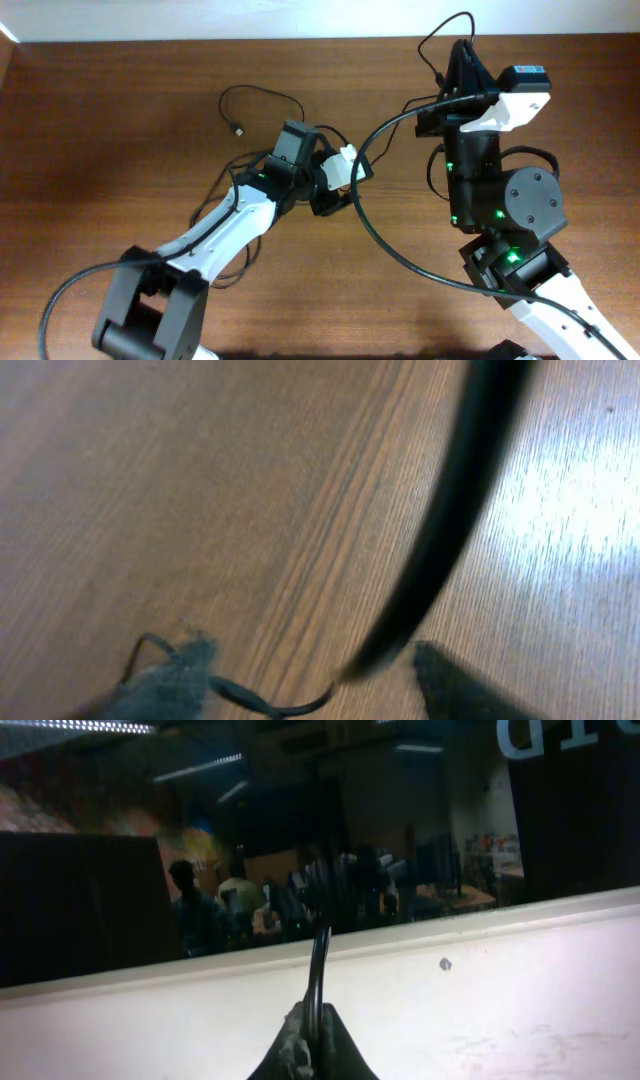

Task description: Untangle cables

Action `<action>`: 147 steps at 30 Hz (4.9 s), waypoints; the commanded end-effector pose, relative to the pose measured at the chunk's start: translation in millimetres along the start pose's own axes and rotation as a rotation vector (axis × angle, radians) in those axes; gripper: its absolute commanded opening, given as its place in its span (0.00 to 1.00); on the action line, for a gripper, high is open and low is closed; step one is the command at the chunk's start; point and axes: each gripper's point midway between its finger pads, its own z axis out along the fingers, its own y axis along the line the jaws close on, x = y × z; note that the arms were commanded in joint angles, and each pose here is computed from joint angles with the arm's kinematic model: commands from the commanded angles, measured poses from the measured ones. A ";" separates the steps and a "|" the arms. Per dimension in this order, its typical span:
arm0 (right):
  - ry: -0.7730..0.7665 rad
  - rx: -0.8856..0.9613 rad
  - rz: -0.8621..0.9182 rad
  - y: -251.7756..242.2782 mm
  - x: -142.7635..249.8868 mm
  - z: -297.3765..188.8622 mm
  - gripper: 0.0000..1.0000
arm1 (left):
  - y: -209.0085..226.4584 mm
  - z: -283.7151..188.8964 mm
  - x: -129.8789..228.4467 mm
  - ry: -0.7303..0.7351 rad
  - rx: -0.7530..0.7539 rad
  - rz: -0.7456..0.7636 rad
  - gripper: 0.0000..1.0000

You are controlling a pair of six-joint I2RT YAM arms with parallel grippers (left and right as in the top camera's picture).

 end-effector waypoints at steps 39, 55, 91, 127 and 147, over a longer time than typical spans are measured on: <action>0.057 0.094 -0.345 -18.0 6.6 -0.2 0.04 | 122.2 -70.0 109.4 0.062 -0.302 -0.443 1.00; -0.302 0.425 -0.915 -40.6 -124.5 -29.2 0.04 | 72.8 -41.4 55.2 -0.075 -0.061 -0.393 0.99; -0.284 0.683 -0.679 -121.7 -114.9 -20.0 0.04 | -74.0 -9.0 4.6 0.221 0.150 -0.481 0.99; -0.214 0.689 -0.710 -125.5 -102.2 -15.4 0.04 | 133.7 -131.0 256.3 0.441 -0.684 -1.307 0.09; 0.129 0.507 -0.542 -126.1 11.4 16.5 0.04 | 61.6 -19.3 96.0 0.252 -0.066 -0.591 0.99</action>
